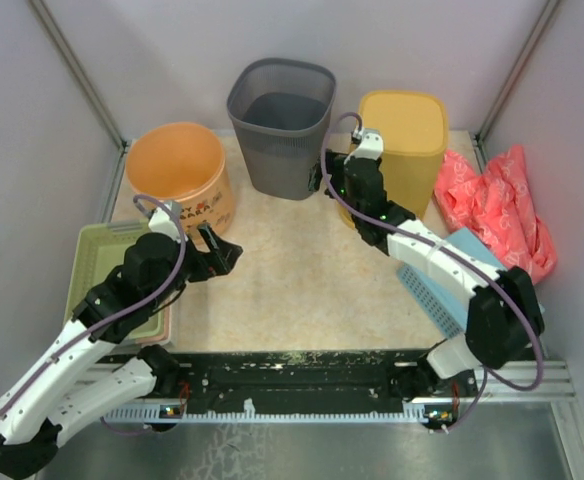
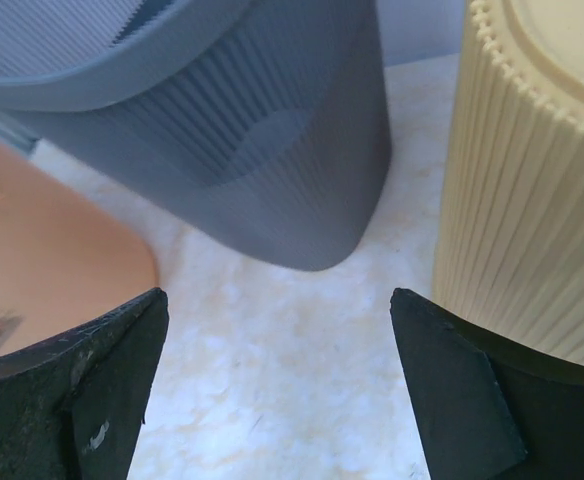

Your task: Turn the large container upside down

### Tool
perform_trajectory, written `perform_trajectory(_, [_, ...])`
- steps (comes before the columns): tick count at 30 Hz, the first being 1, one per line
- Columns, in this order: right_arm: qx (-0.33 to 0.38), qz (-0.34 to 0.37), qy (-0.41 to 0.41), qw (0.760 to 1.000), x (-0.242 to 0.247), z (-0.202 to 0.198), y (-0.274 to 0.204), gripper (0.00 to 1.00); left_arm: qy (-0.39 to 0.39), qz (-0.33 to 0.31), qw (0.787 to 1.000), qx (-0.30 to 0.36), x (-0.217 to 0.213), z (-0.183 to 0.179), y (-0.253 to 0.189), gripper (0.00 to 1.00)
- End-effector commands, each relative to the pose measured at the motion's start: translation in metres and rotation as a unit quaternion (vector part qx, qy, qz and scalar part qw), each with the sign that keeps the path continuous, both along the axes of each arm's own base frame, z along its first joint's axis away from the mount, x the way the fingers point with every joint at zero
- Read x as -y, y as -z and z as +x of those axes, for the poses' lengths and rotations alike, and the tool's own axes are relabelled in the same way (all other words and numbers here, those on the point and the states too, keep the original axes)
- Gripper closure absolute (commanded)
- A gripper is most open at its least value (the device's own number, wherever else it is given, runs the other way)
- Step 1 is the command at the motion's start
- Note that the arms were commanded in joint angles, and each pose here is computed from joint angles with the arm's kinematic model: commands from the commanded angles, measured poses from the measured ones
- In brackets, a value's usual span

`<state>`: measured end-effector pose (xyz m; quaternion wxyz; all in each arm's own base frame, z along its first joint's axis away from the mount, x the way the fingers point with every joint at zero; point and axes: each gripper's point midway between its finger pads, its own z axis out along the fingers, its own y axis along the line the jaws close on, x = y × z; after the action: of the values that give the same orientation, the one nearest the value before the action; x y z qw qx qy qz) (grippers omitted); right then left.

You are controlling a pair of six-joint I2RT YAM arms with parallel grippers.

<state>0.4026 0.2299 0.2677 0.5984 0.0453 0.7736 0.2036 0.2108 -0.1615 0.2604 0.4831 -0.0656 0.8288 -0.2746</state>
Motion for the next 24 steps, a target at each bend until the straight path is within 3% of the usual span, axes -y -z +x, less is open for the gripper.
perform_trajectory(1, [0.031,-0.017,0.089,0.995,0.029,0.048,-0.015,0.07,-0.015,-0.005,1.0,0.004,-0.01,-0.005,-0.006,0.01])
perform_trajectory(5, [-0.037,-0.004,0.195,0.98,0.105,0.089,0.015,0.08,-0.02,-0.011,1.0,0.004,-0.016,-0.01,-0.009,0.01])
perform_trajectory(8, [-0.054,0.017,0.255,0.965,0.146,0.095,0.018,0.09,-0.024,-0.011,1.0,0.003,-0.018,-0.01,-0.006,0.01])
perform_trajectory(13, [-0.007,0.041,0.185,0.982,0.101,0.086,-0.015,0.12,-0.021,0.0,1.0,0.001,-0.013,-0.004,-0.001,0.01])
perform_trajectory(18, [0.035,-0.007,0.136,0.99,0.05,0.08,-0.024,0.11,-0.004,0.005,1.0,-0.002,-0.002,0.001,-0.002,0.01])
perform_trajectory(24, [0.031,-0.078,0.17,0.982,0.062,0.111,0.002,0.08,0.023,0.004,1.0,0.012,0.011,0.005,-0.007,0.01])
